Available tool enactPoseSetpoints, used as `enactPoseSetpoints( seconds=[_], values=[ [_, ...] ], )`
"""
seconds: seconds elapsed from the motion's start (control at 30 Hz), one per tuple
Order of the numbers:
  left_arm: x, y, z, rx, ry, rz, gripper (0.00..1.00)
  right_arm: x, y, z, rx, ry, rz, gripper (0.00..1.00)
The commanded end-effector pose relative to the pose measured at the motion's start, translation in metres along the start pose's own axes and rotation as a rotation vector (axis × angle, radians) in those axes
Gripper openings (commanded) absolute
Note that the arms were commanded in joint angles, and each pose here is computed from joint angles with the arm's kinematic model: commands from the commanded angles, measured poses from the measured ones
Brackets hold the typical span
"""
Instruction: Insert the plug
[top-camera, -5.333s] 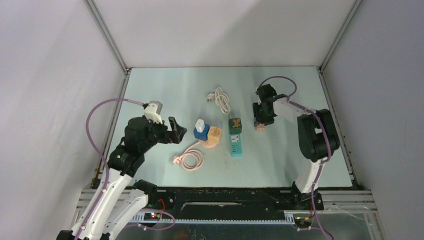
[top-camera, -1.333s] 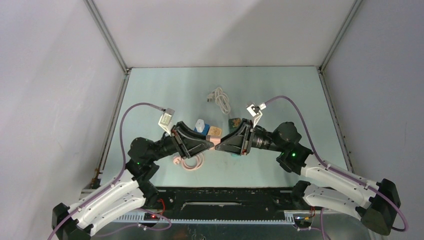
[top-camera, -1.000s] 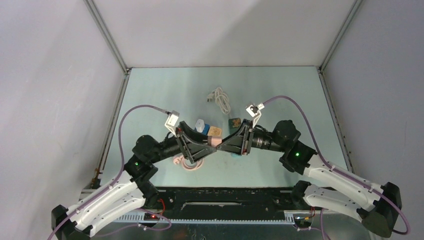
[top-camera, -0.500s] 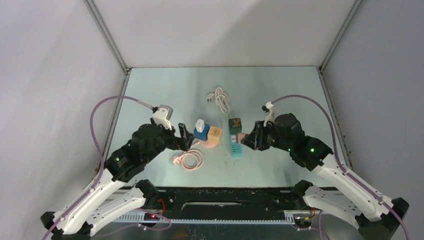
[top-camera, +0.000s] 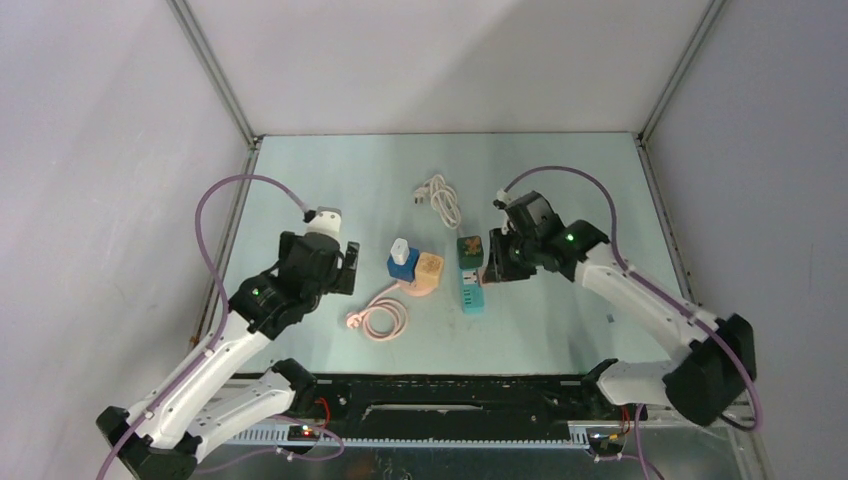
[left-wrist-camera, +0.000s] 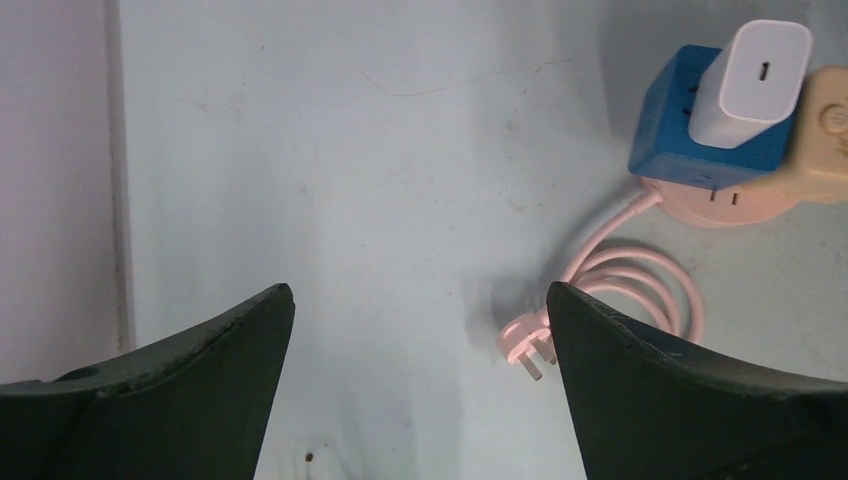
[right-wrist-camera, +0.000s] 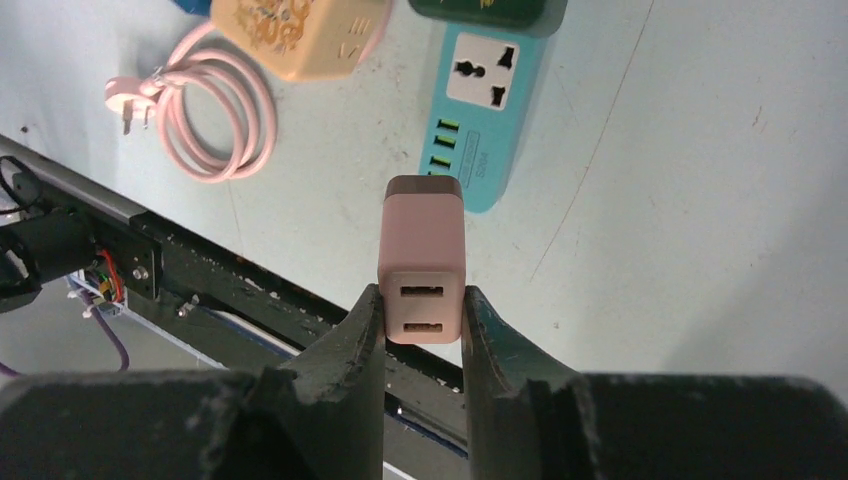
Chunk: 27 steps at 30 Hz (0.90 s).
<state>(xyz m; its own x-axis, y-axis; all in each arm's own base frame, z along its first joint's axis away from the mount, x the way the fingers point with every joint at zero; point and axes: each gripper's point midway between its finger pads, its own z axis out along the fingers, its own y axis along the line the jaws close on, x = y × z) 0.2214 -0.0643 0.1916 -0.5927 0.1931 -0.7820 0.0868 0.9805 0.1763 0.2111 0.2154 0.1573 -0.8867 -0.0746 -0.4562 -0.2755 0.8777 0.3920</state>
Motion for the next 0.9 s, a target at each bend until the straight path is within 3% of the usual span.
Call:
enactPoseSetpoints(
  seconds=[0.0,0.23,0.53,0.87],
  values=[
    [-0.001,0.013,0.007,-0.076,-0.037,-0.012,1.00,-0.015,-0.001,0.013,0.022,0.072,-0.012,0.00],
    [0.003,0.026,0.007,-0.163,-0.014,-0.022,1.00,-0.030,-0.022,0.039,0.136,0.164,0.015,0.00],
    [-0.005,0.030,0.000,-0.154,-0.075,-0.045,1.00,-0.028,-0.020,0.067,0.141,0.271,0.009,0.00],
    [-0.005,0.025,0.001,-0.124,-0.080,-0.044,1.00,-0.028,-0.022,0.085,0.191,0.300,-0.003,0.00]
  ],
)
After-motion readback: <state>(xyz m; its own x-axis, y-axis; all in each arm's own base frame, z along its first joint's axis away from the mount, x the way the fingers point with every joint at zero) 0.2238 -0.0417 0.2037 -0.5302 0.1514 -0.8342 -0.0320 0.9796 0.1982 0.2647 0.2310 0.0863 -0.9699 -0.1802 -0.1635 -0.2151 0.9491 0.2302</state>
